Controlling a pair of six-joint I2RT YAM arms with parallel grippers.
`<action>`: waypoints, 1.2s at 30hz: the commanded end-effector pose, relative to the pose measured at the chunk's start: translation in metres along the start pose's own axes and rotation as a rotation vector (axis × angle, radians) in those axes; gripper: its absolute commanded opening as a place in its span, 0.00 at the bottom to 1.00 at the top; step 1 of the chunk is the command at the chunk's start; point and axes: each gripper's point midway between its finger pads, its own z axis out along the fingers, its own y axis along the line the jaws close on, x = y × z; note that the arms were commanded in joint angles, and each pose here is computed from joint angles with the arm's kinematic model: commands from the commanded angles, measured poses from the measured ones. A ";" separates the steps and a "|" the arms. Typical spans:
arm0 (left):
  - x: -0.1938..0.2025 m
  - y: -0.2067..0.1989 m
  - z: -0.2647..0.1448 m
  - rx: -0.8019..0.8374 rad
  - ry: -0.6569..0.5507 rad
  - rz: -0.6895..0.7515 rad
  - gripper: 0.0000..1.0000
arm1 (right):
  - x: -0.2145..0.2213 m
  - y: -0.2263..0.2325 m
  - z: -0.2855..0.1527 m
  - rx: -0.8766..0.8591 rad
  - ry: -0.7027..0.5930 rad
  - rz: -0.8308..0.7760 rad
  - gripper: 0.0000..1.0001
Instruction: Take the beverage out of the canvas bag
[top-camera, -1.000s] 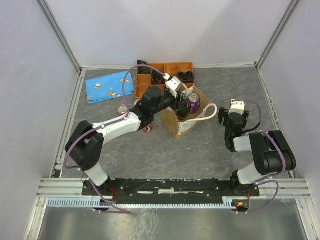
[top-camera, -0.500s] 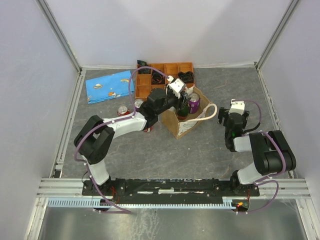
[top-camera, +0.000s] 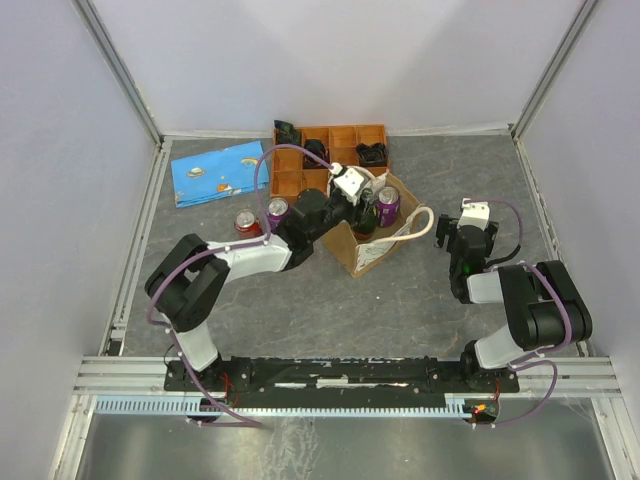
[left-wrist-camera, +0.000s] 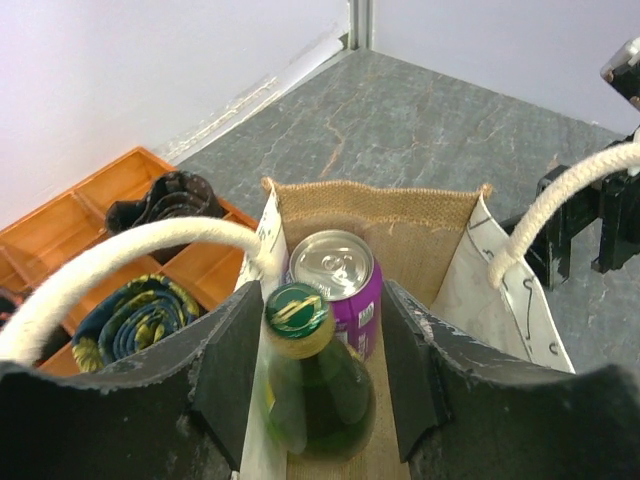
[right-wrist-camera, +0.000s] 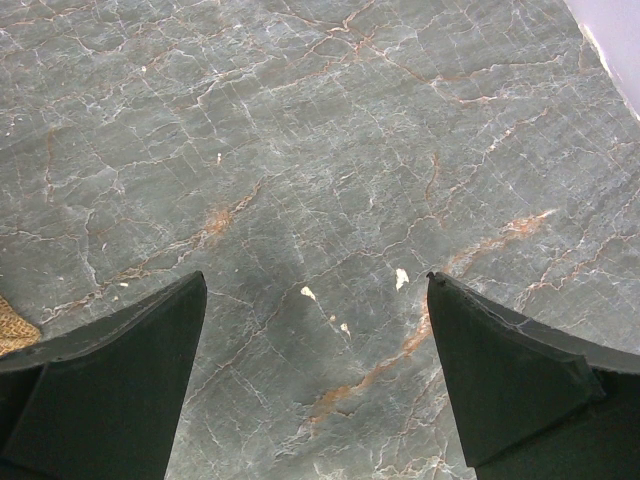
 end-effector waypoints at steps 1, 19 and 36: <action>-0.042 0.010 -0.019 -0.093 -0.112 0.088 0.59 | -0.022 0.003 0.005 -0.004 -0.062 0.033 0.99; -0.042 0.013 -0.005 -0.126 -0.117 0.138 0.67 | -0.022 0.003 0.005 -0.004 -0.062 0.032 0.99; -0.010 0.018 0.019 -0.158 -0.065 0.135 0.68 | -0.022 0.003 0.005 -0.005 -0.062 0.032 0.99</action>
